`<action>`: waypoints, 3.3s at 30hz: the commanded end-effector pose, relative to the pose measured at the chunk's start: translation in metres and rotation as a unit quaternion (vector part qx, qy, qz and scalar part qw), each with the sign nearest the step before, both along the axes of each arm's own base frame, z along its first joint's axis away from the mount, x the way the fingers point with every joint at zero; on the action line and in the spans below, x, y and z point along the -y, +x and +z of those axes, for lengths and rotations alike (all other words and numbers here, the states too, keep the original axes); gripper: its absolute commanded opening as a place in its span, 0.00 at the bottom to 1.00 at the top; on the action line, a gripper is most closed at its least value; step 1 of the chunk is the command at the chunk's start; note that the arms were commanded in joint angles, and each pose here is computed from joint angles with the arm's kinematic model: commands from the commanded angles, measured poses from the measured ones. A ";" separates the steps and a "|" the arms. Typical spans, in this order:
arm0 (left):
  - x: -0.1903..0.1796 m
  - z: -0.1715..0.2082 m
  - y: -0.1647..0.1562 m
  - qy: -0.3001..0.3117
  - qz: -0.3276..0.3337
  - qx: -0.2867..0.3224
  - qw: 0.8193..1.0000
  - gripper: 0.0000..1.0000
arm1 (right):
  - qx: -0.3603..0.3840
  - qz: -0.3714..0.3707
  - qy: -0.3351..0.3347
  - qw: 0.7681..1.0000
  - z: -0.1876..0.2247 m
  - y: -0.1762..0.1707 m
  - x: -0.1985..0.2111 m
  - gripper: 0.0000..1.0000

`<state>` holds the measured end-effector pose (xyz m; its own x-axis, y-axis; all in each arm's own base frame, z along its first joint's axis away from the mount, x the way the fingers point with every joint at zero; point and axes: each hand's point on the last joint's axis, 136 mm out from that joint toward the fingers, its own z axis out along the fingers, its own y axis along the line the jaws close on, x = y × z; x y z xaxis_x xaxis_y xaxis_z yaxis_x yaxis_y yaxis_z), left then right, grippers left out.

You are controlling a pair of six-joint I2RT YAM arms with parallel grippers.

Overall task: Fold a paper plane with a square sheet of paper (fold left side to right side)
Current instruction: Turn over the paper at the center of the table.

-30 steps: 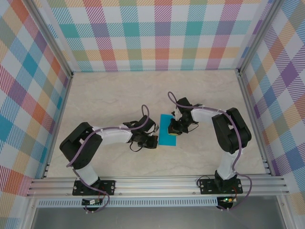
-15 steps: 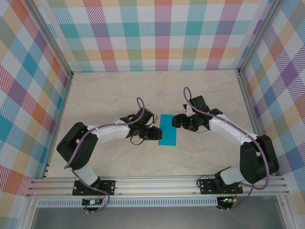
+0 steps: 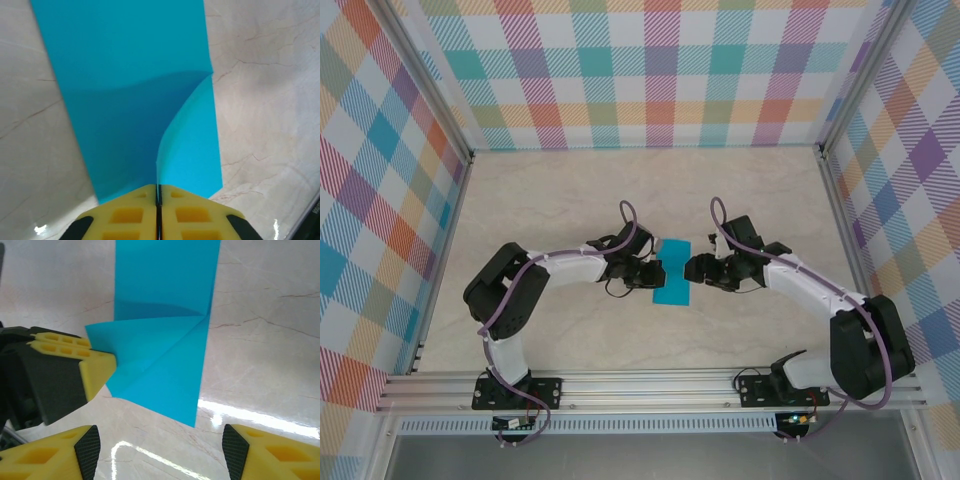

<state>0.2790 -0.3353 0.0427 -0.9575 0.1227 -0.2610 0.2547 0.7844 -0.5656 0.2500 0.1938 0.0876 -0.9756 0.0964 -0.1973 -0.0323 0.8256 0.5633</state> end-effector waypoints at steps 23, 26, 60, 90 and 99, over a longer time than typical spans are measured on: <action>-0.028 0.024 0.006 0.009 0.041 0.043 0.998 0.19 | -0.058 0.003 0.121 0.991 -0.029 0.044 -0.064 0.42; -0.037 0.032 0.007 0.017 0.046 0.055 0.997 0.37 | -0.051 0.010 0.121 0.991 -0.029 0.044 -0.066 0.26; -0.042 0.343 -0.044 -0.463 0.011 0.171 0.870 0.98 | 0.317 0.163 0.377 0.855 0.329 0.011 -0.057 0.05; -0.028 0.337 -0.057 -0.418 -0.030 0.206 0.884 0.38 | 0.216 0.138 0.379 0.889 0.311 0.010 -0.073 0.06; -0.031 0.332 -0.059 -0.415 -0.029 0.212 0.884 0.27 | 0.189 0.142 0.375 0.896 0.299 0.007 -0.074 0.06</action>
